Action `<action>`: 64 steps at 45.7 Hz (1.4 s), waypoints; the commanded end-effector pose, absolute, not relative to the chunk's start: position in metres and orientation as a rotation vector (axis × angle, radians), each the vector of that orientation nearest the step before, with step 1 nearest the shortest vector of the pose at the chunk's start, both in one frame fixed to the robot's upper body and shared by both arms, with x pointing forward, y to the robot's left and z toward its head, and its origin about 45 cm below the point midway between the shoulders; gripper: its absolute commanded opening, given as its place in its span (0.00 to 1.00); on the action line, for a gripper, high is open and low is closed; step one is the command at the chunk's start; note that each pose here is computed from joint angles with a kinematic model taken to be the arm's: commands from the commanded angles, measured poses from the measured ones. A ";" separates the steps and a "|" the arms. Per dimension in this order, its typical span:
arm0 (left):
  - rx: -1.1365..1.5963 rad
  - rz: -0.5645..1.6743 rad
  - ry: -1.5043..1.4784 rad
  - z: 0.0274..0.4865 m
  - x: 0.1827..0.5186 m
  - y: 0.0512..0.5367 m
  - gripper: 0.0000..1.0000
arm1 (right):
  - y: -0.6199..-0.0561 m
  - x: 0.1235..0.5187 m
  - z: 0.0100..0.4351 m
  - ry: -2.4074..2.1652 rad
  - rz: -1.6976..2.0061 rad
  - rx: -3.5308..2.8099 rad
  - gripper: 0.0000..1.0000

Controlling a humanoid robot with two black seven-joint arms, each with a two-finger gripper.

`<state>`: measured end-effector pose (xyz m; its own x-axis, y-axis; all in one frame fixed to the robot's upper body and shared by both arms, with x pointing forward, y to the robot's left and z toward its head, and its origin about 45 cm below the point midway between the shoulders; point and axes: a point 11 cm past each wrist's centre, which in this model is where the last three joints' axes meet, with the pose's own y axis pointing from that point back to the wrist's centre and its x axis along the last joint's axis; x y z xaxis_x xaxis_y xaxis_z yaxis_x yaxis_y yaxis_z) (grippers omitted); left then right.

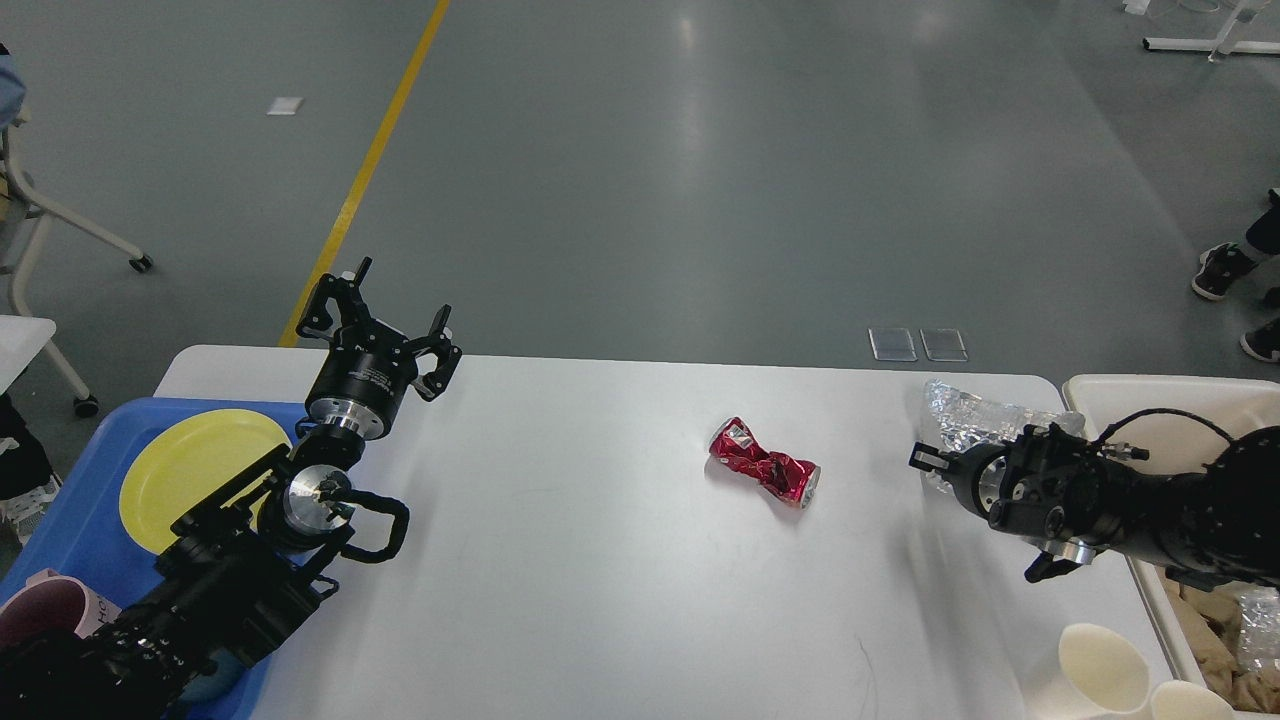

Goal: Tidy desktop
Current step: 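Grasp the foil-wrapped item with the right gripper and lift, then carry the foil item over the white bin and release it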

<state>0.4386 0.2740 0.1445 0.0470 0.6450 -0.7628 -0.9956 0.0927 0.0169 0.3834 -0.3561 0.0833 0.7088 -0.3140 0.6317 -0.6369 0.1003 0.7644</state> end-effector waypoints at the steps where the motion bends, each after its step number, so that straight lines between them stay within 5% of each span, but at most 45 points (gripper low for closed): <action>1: -0.626 1.384 0.711 0.145 0.439 0.274 0.96 | -0.365 0.402 0.141 -0.861 0.266 1.535 0.00; 15: -0.626 1.384 0.711 0.145 0.439 0.274 0.96 | -0.308 0.417 0.308 -0.620 0.166 1.854 0.00; 23: -0.626 1.384 0.711 0.145 0.439 0.274 0.96 | -0.288 0.412 0.329 -0.565 0.195 1.884 0.00; 29: -0.626 1.384 0.711 0.145 0.439 0.274 0.96 | -0.322 0.414 0.299 -0.635 0.195 1.777 0.00; 43: -0.625 1.385 0.713 0.144 0.438 0.274 0.96 | -0.504 0.410 0.226 -0.933 0.237 1.290 0.00; 50: -0.626 1.384 0.711 0.145 0.439 0.274 0.96 | -0.593 0.374 0.198 -1.011 0.286 1.007 0.00; 64: -0.626 1.384 0.711 0.145 0.439 0.274 0.96 | -0.598 0.336 0.141 -1.154 0.231 0.935 0.00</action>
